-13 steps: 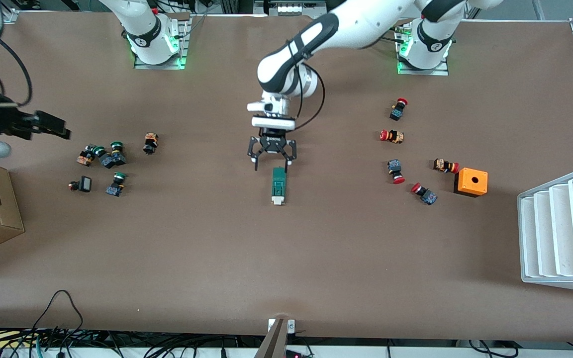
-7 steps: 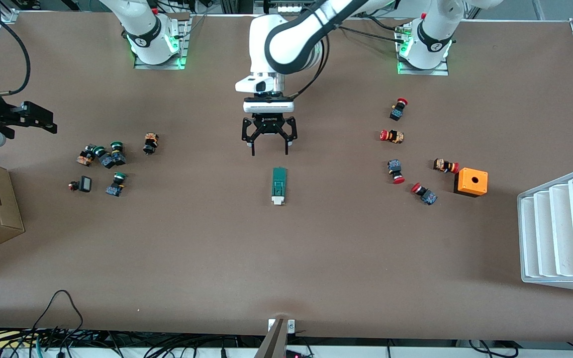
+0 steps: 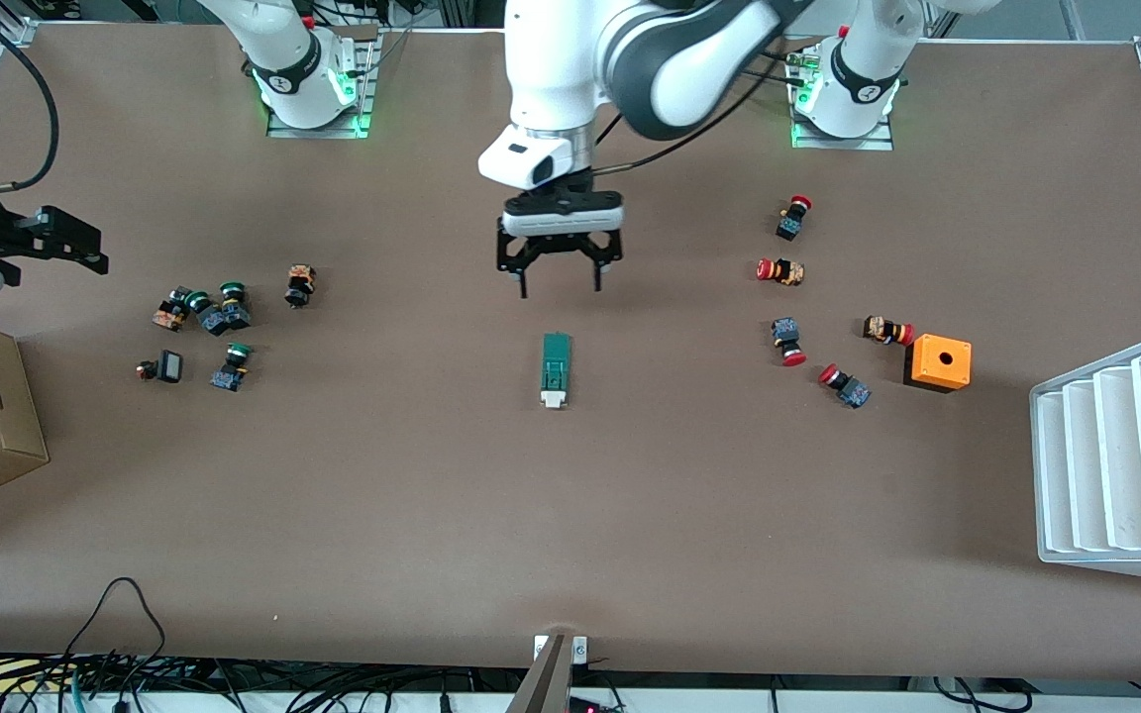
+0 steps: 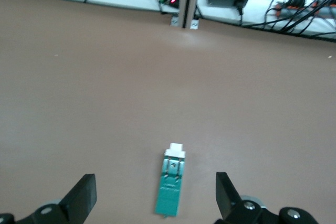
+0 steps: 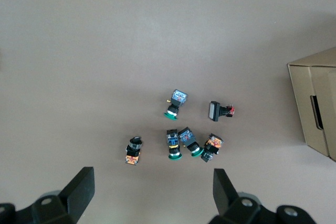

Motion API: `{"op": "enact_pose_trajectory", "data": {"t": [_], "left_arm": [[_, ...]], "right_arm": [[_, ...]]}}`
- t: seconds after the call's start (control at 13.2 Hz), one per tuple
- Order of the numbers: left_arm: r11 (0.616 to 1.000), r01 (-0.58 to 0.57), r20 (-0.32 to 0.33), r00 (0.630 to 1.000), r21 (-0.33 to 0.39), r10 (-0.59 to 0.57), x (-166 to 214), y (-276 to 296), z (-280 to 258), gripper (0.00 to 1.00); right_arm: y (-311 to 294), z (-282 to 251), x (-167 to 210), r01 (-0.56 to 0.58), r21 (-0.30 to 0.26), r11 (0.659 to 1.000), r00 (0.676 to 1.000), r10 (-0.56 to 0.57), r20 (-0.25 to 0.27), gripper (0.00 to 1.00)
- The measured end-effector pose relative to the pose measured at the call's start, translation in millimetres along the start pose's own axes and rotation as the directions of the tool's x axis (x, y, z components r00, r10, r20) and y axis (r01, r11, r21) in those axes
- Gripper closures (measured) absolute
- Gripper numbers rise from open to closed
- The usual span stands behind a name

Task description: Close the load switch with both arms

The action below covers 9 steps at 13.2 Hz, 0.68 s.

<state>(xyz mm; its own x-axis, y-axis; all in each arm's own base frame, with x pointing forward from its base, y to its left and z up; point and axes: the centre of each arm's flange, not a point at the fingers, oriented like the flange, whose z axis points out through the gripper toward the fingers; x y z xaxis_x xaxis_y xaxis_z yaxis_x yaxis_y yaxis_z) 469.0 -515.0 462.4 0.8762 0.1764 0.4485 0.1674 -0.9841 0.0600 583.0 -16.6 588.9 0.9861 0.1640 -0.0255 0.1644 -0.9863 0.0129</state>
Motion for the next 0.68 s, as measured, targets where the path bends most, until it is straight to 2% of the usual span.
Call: {"op": "enact_pose_trajectory", "data": {"t": [0.3, 0.53, 0.68], "left_arm": [[0.998, 0.008, 0.230, 0.973, 0.056, -0.020, 87.0, -54.0, -36.9, 0.00], [0.996, 0.005, 0.381, 0.924, 0.094, -0.041, 138.6, -116.0, -35.9, 0.00], [0.994, 0.002, 0.459, 0.887, 0.113, -0.054, 165.9, -159.2, -35.0, 0.00]], "right_arm": [[-0.6, -7.1, 0.9, 0.004, -0.003, 1.000, 1.000, -0.004, -0.016, 0.00], [-0.8, -13.4, 2.7, 0.008, -0.006, 1.000, 1.000, -0.009, -0.030, 0.00], [-0.9, -13.1, 4.4, 0.009, -0.006, 1.000, 0.999, -0.009, -0.031, 0.00]]}}
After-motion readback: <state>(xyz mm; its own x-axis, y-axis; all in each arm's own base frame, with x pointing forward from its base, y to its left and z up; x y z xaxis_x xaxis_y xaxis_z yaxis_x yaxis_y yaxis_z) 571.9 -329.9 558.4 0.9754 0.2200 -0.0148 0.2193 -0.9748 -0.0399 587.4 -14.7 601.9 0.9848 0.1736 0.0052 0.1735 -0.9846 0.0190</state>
